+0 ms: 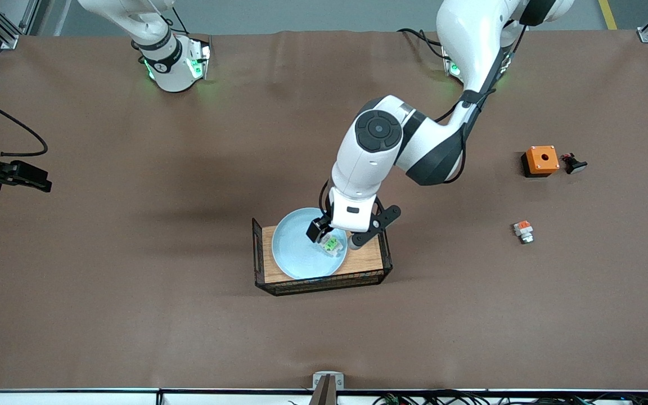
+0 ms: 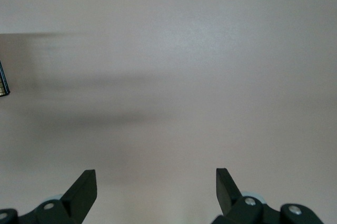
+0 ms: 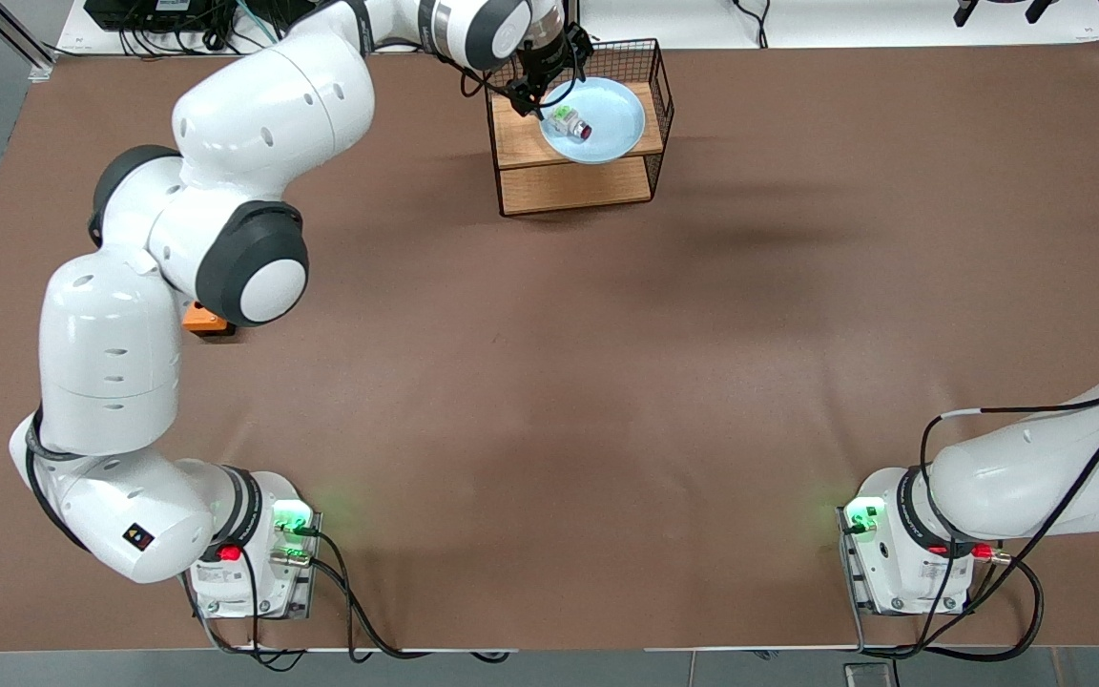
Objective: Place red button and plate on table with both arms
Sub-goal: 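Reach the left gripper over the plate toward the green button block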
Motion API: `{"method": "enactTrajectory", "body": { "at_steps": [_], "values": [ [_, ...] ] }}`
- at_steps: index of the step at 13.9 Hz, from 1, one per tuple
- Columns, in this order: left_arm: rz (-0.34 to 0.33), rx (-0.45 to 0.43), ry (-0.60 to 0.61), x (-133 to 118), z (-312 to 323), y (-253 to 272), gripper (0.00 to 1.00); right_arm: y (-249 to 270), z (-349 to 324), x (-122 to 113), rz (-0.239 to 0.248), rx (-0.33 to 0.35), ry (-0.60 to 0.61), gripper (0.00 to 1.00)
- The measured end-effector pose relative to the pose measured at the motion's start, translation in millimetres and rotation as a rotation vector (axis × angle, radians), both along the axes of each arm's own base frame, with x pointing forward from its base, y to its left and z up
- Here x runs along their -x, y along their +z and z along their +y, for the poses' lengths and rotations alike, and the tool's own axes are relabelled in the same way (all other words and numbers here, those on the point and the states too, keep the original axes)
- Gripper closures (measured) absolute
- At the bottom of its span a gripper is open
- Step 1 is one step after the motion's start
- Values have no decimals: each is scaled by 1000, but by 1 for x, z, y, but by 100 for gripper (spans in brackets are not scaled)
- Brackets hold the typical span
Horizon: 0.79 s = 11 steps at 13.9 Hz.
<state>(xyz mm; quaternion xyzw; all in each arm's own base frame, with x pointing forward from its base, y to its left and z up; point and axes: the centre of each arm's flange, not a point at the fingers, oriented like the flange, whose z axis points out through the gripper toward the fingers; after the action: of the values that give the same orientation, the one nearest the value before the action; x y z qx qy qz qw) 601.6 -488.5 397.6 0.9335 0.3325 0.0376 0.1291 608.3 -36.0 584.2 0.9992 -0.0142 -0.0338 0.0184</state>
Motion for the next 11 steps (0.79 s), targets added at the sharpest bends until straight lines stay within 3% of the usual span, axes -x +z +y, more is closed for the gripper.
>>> {"method": "enactTrajectory", "body": {
  "at_steps": [11],
  "values": [
    [-14,10,5,-15,-12,-49,1,-1,-1,0,1,0,-1,0]
  ]
}}
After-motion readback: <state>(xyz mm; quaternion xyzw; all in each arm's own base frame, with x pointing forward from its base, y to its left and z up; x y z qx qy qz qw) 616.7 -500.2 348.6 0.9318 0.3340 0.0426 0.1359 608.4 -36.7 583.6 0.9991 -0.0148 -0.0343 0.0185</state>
